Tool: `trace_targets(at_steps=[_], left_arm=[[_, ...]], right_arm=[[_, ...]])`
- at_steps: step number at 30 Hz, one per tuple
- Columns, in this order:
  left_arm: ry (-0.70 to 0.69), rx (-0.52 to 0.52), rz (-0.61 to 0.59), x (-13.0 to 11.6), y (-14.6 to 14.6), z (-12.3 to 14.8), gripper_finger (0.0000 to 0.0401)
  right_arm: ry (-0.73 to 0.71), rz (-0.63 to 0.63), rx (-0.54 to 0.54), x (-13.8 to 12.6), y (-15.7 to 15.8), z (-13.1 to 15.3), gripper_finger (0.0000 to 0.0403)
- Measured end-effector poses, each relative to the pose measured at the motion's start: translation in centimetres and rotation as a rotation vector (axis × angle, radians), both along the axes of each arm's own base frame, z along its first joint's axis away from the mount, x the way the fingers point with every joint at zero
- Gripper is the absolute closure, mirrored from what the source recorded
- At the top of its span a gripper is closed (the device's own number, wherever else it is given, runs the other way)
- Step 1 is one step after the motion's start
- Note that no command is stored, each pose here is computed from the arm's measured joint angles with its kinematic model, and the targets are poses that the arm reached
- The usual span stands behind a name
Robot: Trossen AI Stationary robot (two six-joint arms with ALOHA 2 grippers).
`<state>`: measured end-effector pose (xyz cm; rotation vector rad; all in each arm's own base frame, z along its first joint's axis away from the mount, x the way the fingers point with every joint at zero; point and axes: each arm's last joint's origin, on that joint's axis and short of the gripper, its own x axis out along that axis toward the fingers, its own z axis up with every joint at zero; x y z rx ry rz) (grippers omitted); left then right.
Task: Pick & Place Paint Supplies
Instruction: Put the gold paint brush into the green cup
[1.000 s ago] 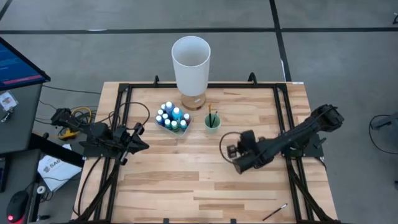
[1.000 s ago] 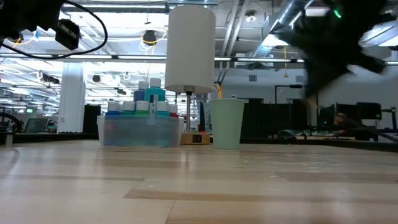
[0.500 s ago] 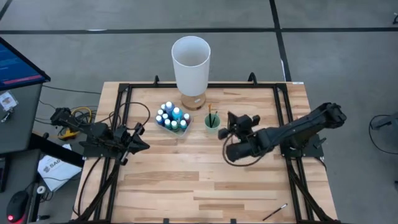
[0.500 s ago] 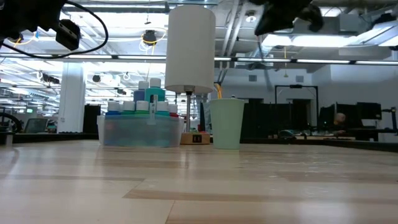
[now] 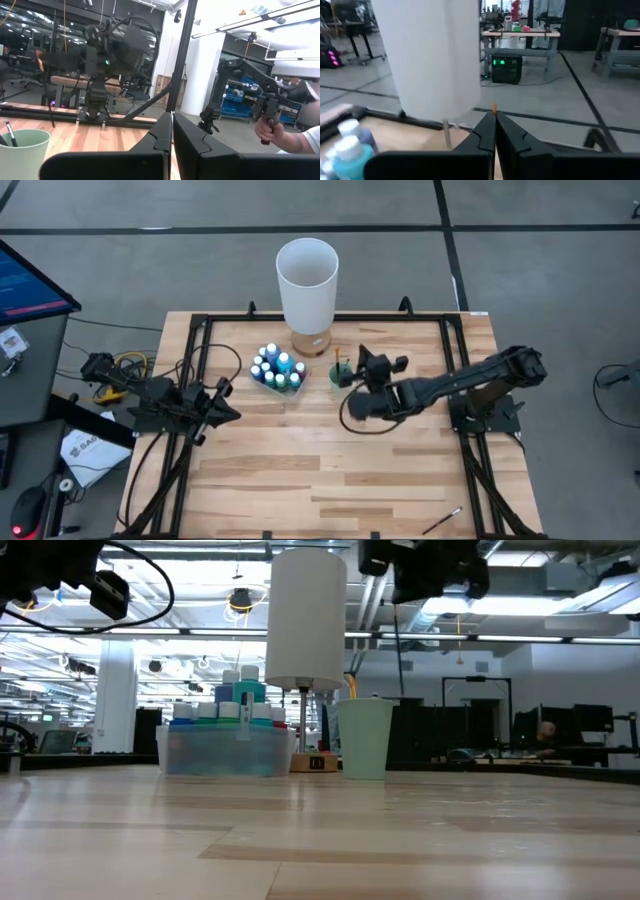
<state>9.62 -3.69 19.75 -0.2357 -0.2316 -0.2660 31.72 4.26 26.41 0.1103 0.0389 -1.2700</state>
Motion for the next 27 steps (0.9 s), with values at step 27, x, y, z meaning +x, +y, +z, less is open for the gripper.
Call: trace_targets(at_steps=[27], left_arm=[[-0.011, -0.004, -0.002, 0.0, 0.0, 0.1, 0.0399]], right_arm=[[-0.061, 0.319, -0.063, 0.9, -3.4, -1.5, 0.0403]])
